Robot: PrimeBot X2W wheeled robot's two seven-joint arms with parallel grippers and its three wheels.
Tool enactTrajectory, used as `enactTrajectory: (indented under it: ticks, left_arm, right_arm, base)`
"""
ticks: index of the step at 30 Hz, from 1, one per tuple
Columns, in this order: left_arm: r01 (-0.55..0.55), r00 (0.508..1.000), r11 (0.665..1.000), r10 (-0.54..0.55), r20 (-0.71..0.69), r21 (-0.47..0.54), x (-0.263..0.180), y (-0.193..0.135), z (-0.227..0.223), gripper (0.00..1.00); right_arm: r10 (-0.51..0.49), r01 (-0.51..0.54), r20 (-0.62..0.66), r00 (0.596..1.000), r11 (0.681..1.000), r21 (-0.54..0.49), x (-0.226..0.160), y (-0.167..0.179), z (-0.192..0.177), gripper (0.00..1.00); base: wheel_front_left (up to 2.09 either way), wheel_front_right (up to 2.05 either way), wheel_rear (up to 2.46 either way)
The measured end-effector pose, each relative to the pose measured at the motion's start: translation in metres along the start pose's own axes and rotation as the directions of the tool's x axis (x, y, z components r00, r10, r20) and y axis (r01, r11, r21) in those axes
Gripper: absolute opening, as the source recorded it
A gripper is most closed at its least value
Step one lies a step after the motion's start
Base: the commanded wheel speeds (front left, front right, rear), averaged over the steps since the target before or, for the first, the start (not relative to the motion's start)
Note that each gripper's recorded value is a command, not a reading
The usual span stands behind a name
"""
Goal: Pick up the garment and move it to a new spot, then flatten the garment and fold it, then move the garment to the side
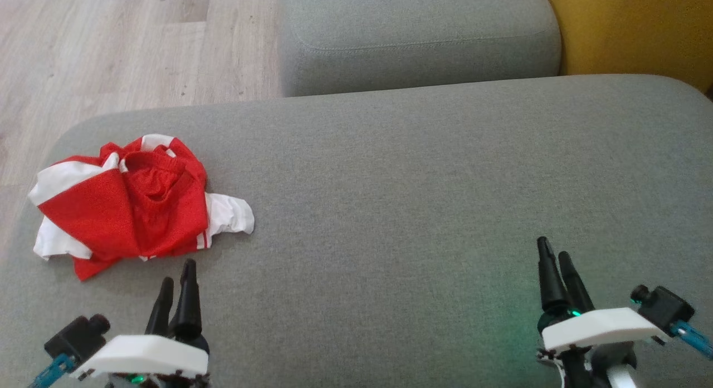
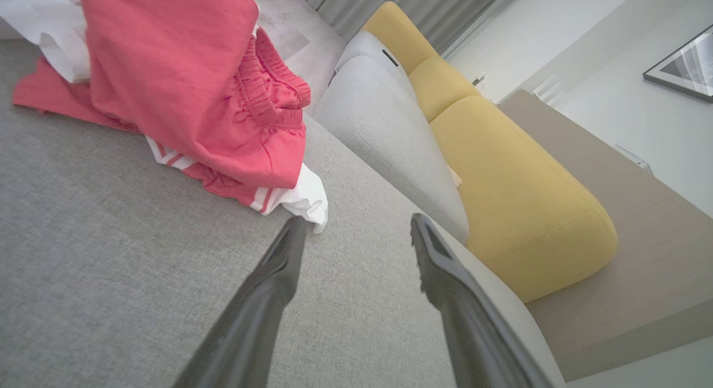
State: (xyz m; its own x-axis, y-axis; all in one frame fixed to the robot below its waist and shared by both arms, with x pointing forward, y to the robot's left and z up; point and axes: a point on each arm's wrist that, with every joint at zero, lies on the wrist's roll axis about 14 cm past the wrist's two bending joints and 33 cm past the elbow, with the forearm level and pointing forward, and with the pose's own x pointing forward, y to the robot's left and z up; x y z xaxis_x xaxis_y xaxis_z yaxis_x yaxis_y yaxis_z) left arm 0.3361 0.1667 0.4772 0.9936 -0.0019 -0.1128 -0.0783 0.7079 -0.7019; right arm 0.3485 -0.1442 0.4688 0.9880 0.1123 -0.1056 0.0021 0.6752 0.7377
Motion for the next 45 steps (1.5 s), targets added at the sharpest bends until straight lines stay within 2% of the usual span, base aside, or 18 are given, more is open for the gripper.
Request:
enactTrajectory:
  ticks: [10,22,45]
  left_arm:
    - [0.01,0.999,0.992,-0.014,0.031,0.124,-0.003,-0.005,0.005,1.0]
    - [0.046,0.996,0.964,-0.066,0.067,0.263,-0.008,-0.02,0.01,1.0]
    - [0.046,0.984,0.865,-0.125,0.126,0.5,-0.02,-0.03,0.017,1.0]
  right_arm:
    - [0.05,-0.053,-0.029,0.998,0.991,-0.119,-0.001,0.015,-0.012,1.0]
    - [0.109,-0.113,-0.028,0.994,0.958,-0.265,-0.003,0.03,-0.015,1.0]
    - [0.142,-0.137,-0.022,0.99,0.876,-0.462,-0.011,0.032,-0.018,1.0]
  base:
    - [0.0,0.0,0.0]
    - [0.0,0.0,0.0]
    - [0.0,0.0,0.0]
